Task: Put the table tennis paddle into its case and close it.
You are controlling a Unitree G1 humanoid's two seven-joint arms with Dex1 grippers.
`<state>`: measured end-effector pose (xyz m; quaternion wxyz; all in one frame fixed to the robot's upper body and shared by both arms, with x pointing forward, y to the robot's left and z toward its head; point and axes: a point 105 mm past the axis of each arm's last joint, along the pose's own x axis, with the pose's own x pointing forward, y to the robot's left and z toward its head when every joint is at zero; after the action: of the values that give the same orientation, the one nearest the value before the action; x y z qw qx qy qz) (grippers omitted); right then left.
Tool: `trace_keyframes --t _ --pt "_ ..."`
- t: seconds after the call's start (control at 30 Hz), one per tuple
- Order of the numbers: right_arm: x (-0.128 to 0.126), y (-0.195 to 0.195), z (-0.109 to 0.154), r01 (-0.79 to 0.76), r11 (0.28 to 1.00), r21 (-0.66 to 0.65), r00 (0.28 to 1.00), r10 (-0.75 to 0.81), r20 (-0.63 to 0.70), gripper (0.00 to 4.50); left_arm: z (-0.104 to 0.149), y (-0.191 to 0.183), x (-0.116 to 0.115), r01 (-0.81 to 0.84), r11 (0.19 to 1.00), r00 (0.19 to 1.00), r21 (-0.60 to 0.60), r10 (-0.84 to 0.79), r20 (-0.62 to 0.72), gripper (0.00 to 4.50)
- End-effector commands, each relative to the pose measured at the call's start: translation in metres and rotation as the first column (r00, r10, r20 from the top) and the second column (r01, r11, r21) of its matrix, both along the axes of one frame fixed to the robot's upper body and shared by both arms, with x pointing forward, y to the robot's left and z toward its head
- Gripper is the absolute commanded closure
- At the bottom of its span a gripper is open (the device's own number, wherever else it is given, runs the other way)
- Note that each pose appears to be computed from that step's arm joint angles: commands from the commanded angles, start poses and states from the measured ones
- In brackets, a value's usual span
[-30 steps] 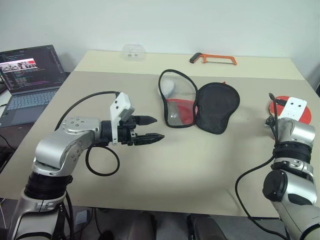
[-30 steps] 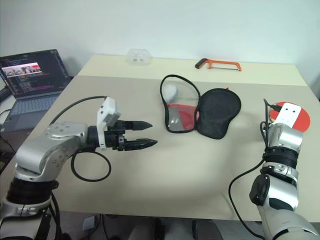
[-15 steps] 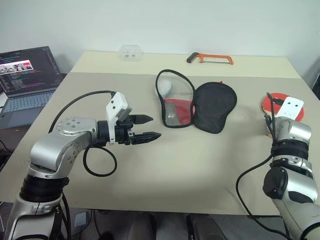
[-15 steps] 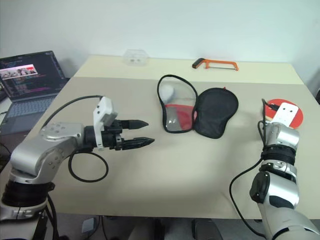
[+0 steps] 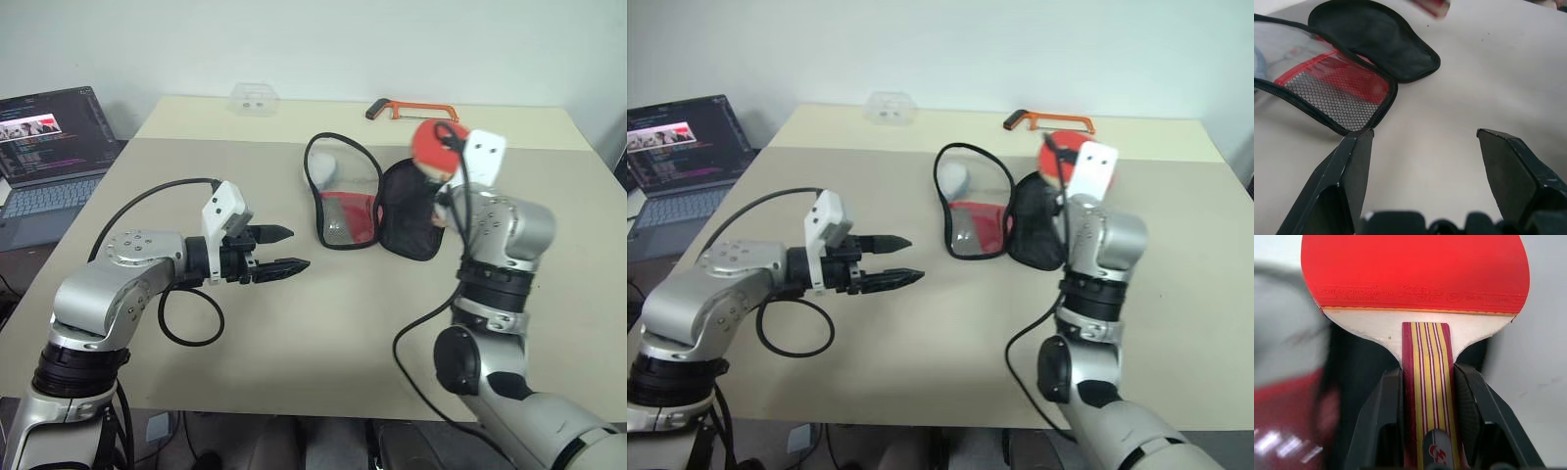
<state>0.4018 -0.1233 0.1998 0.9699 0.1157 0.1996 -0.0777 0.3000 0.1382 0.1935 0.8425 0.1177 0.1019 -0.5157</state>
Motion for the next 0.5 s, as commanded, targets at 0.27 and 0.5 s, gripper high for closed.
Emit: trace_keyframes --t 0.27,0.5 --pt "0.011 0.021 0.002 0.017 1.0 0.018 0.999 -0.018 0.051 3.44 0.003 0.0 -0.006 -0.01 1.0 0.999 0.005 0.009 0.031 0.82" --pt "0.018 0.022 -0.011 0.042 0.999 0.018 0.999 -0.042 0.018 3.44 0.002 0.001 -0.007 -0.02 1.0 0.999 0.01 0.02 0.03 0.82"
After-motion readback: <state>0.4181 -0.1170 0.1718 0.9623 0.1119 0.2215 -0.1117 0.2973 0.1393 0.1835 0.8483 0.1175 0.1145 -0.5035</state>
